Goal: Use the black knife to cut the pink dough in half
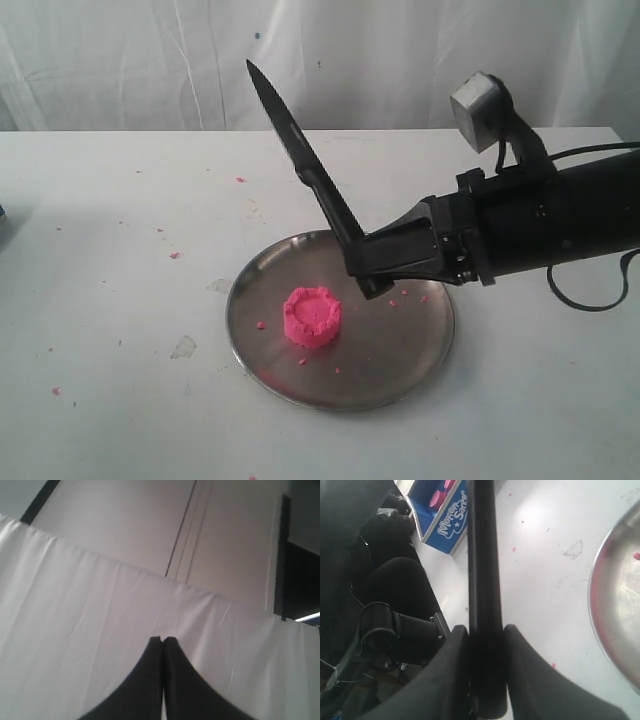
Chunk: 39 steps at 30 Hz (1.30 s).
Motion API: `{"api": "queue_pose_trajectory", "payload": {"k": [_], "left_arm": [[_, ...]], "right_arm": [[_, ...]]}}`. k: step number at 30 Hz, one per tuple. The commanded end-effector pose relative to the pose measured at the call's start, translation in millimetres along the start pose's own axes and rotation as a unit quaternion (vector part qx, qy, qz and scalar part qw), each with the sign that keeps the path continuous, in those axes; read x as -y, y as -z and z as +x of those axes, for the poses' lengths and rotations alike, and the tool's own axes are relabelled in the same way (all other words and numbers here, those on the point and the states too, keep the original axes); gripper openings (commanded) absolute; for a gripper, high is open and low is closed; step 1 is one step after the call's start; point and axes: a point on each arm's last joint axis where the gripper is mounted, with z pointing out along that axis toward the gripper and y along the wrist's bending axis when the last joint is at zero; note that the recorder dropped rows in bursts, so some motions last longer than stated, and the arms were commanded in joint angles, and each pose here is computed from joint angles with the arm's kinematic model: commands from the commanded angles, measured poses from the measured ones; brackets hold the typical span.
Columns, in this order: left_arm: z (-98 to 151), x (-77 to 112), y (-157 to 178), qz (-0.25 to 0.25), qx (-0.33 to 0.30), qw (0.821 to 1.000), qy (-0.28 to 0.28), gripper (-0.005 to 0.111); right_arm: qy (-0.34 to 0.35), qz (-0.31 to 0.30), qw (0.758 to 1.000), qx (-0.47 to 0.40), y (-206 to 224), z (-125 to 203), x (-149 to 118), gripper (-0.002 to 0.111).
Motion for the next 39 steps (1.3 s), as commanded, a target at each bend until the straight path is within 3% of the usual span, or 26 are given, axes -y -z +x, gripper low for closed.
{"api": "queue_pose_trajectory", "payload": {"k": [1, 2, 3, 4, 5, 6, 7, 8, 9, 11, 18, 28, 33, 39], "left_arm": [[6, 22.6, -64, 0.107, -0.143, 0.948, -0.262, 0.0], [20, 19.7, -74, 0.126, -0.185, 0.928, -0.297, 0.0], [56, 7.7, -87, 0.154, -0.267, 0.892, -0.332, 0.0], [76, -0.6, -91, 0.158, -0.309, 0.878, -0.329, 0.0], [113, -16.7, -94, 0.157, -0.39, 0.856, -0.3, 0.0], [132, -24.1, -93, 0.154, -0.43, 0.847, -0.272, 0.0], [161, -29.4, -90, 0.168, -0.477, 0.838, -0.206, 0.0], [173, -27.8, -87, 0.2, -0.487, 0.83, -0.181, 0.0], [190, -20.4, -80, 0.291, -0.486, 0.811, -0.149, 0.0], [205, -15.8, -74, 0.339, -0.486, 0.793, -0.145, 0.0], [259, -9.0, -51, 0.374, -0.565, 0.707, -0.205, 0.0], [310, 9.8, -40, 0.442, -0.599, 0.637, -0.199, 0.0], [335, 9.9, -29, 0.463, -0.609, 0.623, -0.165, 0.0], [355, 4.4, -26, 0.461, -0.625, 0.607, -0.169, 0.0]], "right_arm": [[0.013, 0.026, 1.0, 0.007, 1, -1, 3, 0.0], [0.014, 0.029, 0.999, 0.007, 1, -1, 3, 0.0], [0.014, 0.032, 0.999, 0.008, 1, -1, 4, 0.0], [0.015, 0.033, 0.999, 0.006, 1, 0, 4, 0.0], [0.019, 0.037, 0.999, -0.001, 1, 1, 5, 0.0], [0.022, 0.043, 0.999, -0.006, 1, 2, 6, 0.0], [0.029, 0.055, 0.998, -0.016, 1, 3, 8, 0.0], [0.033, 0.064, 0.997, -0.021, 1, 4, 10, 0.0], [0.041, 0.083, 0.995, -0.03, 2, 5, 13, 0.0], [0.038, 0.112, 0.992, -0.032, 3, 6, 18, 0.0], [0.034, 0.187, 0.981, -0.042, 7, 7, 31, 0.0], [0.025, 0.331, 0.941, -0.072, 19, 5, 50, 0.0], [0.035, 0.377, 0.92, -0.105, 13, 4, 47, 0.0], [0.059, 0.362, 0.922, -0.124, -6, 7, 35, 0.0]]}}
